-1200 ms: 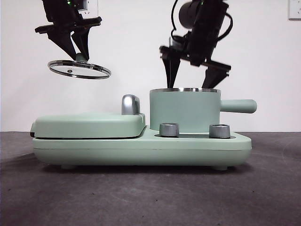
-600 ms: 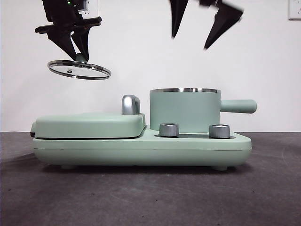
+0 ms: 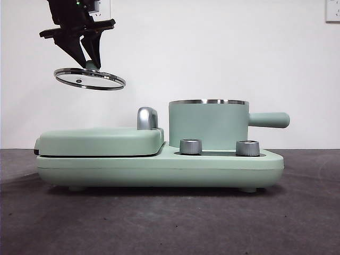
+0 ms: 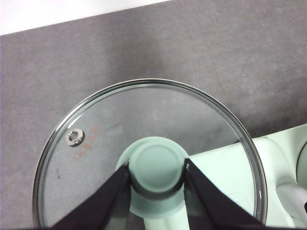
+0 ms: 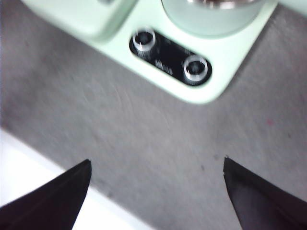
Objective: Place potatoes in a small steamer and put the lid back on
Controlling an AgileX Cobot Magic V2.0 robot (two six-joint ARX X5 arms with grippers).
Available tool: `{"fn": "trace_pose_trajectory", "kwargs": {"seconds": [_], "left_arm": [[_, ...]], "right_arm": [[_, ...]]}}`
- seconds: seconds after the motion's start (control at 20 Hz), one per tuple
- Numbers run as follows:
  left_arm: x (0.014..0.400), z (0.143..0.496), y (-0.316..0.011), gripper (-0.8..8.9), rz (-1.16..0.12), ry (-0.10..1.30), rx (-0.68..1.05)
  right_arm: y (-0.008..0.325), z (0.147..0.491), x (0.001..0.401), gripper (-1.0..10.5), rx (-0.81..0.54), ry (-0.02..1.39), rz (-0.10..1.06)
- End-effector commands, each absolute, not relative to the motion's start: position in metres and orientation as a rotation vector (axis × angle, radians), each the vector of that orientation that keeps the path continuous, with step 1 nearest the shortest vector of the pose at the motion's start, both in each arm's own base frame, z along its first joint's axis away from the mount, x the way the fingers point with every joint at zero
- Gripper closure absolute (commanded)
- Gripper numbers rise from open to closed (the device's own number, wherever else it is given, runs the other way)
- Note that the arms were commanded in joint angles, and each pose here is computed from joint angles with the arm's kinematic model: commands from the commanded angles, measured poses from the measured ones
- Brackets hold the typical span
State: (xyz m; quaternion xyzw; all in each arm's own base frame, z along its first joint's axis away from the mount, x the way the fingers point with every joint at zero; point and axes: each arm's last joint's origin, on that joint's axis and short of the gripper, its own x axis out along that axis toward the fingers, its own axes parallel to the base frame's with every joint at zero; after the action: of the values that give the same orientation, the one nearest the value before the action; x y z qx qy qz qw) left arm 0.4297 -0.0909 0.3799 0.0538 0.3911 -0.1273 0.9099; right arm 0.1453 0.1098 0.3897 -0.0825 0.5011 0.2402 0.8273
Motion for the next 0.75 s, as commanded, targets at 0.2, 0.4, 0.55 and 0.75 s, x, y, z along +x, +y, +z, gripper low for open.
{"fn": "trace_pose_trajectory", "kwargs": {"seconds": [0.2, 0.4, 0.55, 0.75], "left_arm": [[0.423, 0.396, -0.108, 7.97, -0.305, 0.742, 0.095], [0.415, 0.396, -0.138, 7.97, -0.384, 0.739, 0.113], [0.404, 0.395, -0.169, 7.97, -0.456, 0.733, 0.140], [0.384, 0.395, -0.212, 7.97, -0.559, 0.725, 0.180]], "right_arm": [[0.090, 0.372, 0.104, 5.1, -0.045, 0.940, 0.496], [0.078, 0.361, 0.091, 5.1, -0.019, 0.921, 0.486], [0.076, 0.355, 0.088, 5.1, -0.017, 0.919, 0.474], [0.076, 0.354, 0.089, 5.1, -0.016, 0.914, 0.461]]}}
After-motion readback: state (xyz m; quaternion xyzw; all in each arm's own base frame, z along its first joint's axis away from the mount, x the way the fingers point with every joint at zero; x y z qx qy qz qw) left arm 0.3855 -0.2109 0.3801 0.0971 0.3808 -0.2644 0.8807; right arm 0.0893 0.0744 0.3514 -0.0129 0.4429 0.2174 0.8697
